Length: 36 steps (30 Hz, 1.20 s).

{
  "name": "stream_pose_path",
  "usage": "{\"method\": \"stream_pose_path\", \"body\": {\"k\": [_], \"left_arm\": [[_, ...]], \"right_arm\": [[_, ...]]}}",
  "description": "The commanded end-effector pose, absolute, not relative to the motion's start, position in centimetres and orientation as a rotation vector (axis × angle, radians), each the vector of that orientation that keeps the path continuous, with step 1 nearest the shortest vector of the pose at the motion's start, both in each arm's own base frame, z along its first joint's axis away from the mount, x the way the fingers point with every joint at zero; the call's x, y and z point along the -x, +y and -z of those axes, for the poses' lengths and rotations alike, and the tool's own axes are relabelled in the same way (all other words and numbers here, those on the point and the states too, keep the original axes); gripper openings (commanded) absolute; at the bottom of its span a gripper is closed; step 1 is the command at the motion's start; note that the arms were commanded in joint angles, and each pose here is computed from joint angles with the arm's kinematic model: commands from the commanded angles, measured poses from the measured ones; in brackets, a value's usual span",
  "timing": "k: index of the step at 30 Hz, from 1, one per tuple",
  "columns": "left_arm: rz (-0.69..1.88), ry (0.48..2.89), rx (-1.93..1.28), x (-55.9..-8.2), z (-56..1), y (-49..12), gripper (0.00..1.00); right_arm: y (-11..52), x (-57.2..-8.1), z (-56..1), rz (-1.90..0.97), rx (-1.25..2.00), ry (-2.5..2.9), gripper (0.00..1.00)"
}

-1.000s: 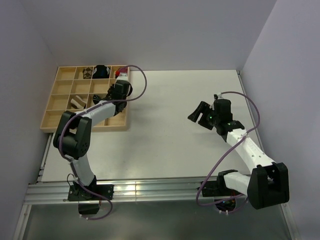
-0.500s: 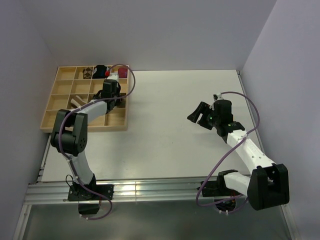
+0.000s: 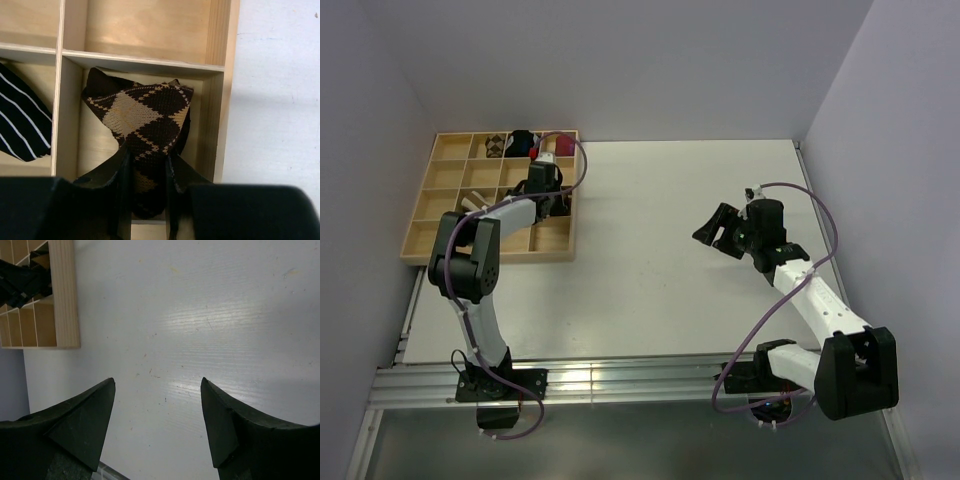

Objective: Roll the socks
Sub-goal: Place the sock in the storage box.

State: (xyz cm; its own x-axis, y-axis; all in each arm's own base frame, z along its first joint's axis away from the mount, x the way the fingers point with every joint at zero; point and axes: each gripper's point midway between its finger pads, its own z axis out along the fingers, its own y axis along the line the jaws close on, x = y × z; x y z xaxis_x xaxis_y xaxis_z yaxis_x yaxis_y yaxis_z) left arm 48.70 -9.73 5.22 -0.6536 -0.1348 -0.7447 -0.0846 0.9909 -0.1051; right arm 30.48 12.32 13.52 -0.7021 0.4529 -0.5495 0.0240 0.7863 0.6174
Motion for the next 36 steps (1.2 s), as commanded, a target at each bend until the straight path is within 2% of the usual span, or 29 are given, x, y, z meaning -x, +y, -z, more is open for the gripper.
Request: {"method": "stream_pose_path", "body": {"k": [1,6,9,10,13,17,25,26,29,30,34,35,36], "left_arm": [[0.115,2.278,0.234,-49.6,-5.9,-10.1,0.00],[0.094,2.292,0.380,-49.6,-4.8,-9.5,0.05],[0.080,2.307,0.434,-49.2,-3.9,-9.2,0.16],[0.079,2.307,0.440,-49.1,-3.9,-9.2,0.25],[0.073,2.300,0.465,-48.7,-4.0,-9.0,0.41],[0.063,2.289,0.470,-49.0,-5.0,-8.8,0.52],[0.071,2.233,0.494,-49.3,-8.8,-8.6,0.64],[0.076,2.228,0.494,-49.2,-9.3,-8.6,0.73],[0.079,2.199,0.505,-49.1,-11.4,-8.4,0.77],[0.081,2.189,0.514,-48.8,-12.2,-8.3,0.90],[0.092,2.140,0.540,-48.6,-14.6,-8.1,0.88],[0.101,2.115,0.545,-48.5,-15.7,-8.0,0.85],[0.107,2.105,0.553,-48.3,-15.9,-7.9,0.77]], "right_arm": [[12.3,-30.9,-13.6,-0.779,-0.323,2.230,0.76],[12.5,-30.8,-13.5,-0.789,-0.316,2.229,0.76],[12.4,-30.8,-13.6,-0.789,-0.315,2.231,0.76],[12.4,-30.7,-13.6,-0.788,-0.314,2.231,0.76],[12.4,-30.8,-13.6,-0.789,-0.314,2.229,0.76],[12.5,-30.7,-13.8,-0.801,-0.311,2.227,0.75],[12.4,-30.6,-14.5,-0.792,-0.303,2.214,0.75],[12.3,-30.6,-14.6,-0.791,-0.304,2.212,0.75],[12.4,-30.6,-14.9,-0.793,-0.300,2.205,0.75],[12.4,-30.6,-14.8,-0.794,-0.299,2.207,0.75],[12.5,-30.6,-15.1,-0.799,-0.297,2.203,0.75],[12.4,-30.6,-15.1,-0.798,-0.299,2.202,0.75],[12.5,-30.6,-15.2,-0.799,-0.297,2.201,0.75]]}}
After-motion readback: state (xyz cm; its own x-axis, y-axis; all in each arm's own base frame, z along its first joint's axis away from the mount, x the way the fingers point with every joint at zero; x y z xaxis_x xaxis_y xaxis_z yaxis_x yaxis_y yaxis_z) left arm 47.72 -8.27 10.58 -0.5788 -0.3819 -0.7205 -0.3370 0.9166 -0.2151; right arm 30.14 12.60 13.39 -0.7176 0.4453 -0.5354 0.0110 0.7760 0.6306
